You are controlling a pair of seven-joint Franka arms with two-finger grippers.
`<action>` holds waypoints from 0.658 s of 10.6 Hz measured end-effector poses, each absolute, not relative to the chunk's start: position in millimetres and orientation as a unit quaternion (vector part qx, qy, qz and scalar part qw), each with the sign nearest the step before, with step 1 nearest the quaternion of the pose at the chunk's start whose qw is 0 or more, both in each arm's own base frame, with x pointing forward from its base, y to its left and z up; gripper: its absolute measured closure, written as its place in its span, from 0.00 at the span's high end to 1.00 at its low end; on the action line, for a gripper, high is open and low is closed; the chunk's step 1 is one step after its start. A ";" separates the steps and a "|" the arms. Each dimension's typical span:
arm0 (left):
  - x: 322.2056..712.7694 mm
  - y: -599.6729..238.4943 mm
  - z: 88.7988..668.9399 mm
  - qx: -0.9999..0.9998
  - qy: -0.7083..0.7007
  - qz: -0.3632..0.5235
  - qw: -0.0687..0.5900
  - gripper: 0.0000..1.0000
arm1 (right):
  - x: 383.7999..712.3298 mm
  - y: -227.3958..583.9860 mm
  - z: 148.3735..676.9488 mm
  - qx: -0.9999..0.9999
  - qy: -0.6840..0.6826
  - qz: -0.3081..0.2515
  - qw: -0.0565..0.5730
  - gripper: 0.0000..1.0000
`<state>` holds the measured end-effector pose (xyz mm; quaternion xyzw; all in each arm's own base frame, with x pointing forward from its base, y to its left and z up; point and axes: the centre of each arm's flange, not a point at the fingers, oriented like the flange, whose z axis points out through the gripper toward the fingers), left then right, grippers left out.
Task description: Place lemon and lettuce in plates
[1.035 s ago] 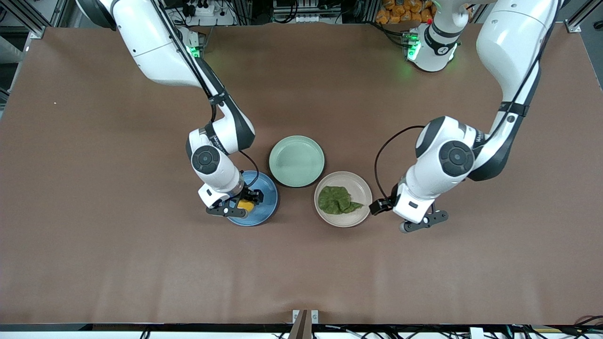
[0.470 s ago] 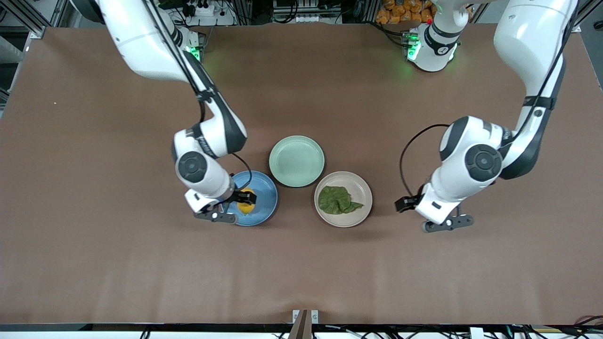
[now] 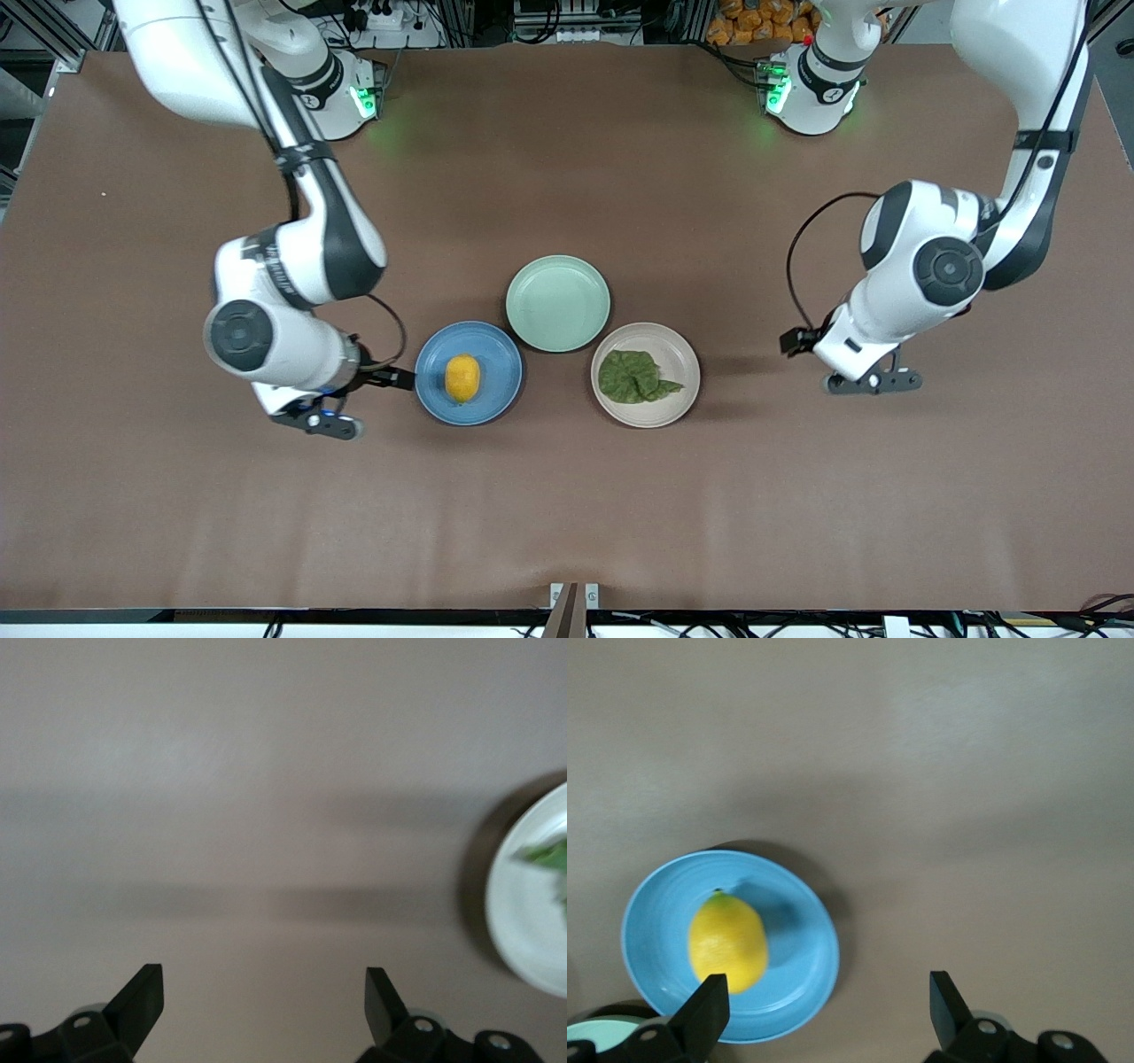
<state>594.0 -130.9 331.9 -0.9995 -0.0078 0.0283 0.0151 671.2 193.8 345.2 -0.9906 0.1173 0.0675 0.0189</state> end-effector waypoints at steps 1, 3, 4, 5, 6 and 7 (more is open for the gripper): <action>579.9 -122.3 331.2 -0.999 -0.008 0.035 0.025 1.00 | 673.0 176.8 345.5 -0.990 0.119 0.077 0.017 1.00; 554.9 -111.4 351.8 -0.999 -0.013 0.029 0.039 1.00 | 677.6 136.7 345.9 -0.989 0.111 0.092 0.015 1.00; 546.6 -107.4 371.5 -0.999 -0.016 0.022 0.044 1.00 | 679.0 111.7 348.8 -0.989 0.105 0.102 0.016 1.00; 541.9 -104.9 390.6 -0.999 -0.019 0.010 0.046 1.00 | 679.2 86.8 352.4 -0.988 0.102 0.113 0.018 1.00; 538.7 -104.9 405.5 -0.999 -0.022 -0.001 0.043 1.00 | 679.0 68.3 355.5 -0.987 0.103 0.120 0.020 1.00; 536.8 -106.6 417.6 -0.999 -0.027 -0.011 0.035 1.00 | 679.2 57.2 356.7 -0.986 0.107 0.122 0.019 1.00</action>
